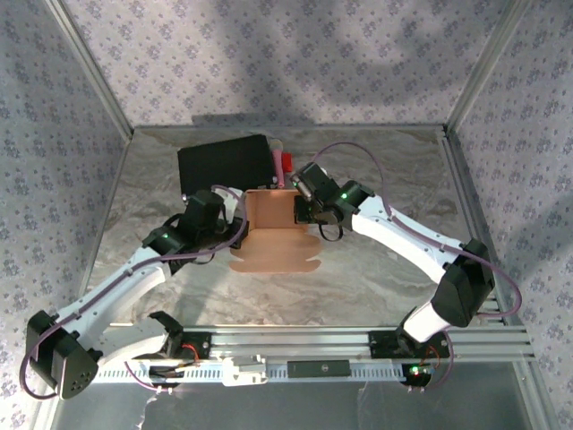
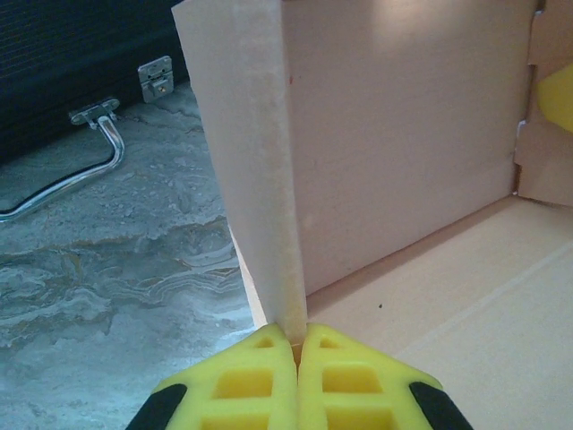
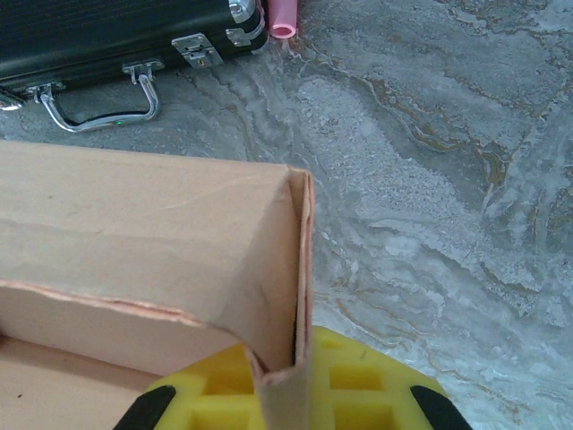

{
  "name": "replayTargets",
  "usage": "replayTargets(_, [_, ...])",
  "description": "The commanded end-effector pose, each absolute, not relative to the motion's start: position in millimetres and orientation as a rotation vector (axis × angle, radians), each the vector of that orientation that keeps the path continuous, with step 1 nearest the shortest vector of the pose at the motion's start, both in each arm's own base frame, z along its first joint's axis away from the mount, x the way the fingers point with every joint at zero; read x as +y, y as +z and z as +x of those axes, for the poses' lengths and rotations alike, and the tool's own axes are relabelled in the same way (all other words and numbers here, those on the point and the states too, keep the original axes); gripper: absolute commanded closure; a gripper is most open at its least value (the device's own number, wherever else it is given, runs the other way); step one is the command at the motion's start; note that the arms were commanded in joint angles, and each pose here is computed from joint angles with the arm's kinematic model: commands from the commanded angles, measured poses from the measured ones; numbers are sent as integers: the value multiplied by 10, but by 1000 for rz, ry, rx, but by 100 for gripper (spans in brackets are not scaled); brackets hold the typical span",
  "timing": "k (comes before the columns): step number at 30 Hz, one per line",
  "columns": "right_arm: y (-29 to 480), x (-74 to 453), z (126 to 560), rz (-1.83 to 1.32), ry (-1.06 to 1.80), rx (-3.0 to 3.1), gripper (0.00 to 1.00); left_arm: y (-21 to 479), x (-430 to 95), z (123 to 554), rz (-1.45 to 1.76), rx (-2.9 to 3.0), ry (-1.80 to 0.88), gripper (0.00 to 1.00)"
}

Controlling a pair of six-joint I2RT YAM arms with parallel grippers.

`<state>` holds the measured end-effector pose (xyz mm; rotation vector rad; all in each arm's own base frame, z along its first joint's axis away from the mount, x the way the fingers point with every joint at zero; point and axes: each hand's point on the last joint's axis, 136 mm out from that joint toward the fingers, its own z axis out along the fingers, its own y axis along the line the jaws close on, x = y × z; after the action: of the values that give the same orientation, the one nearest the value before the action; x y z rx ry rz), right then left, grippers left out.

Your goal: Fold the paper box

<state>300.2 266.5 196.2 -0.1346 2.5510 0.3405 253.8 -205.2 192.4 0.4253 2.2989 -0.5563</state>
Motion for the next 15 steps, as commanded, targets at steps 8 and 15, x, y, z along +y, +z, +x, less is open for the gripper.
replayTargets(8, [2119,2847,3016,-167,398,2507,100,2212,-2221,2566,472,2189,-494,100])
replayTargets(15, [2101,2836,3014,-172,342,2501,100,2298,-2115,2550,422,2131,-208,100])
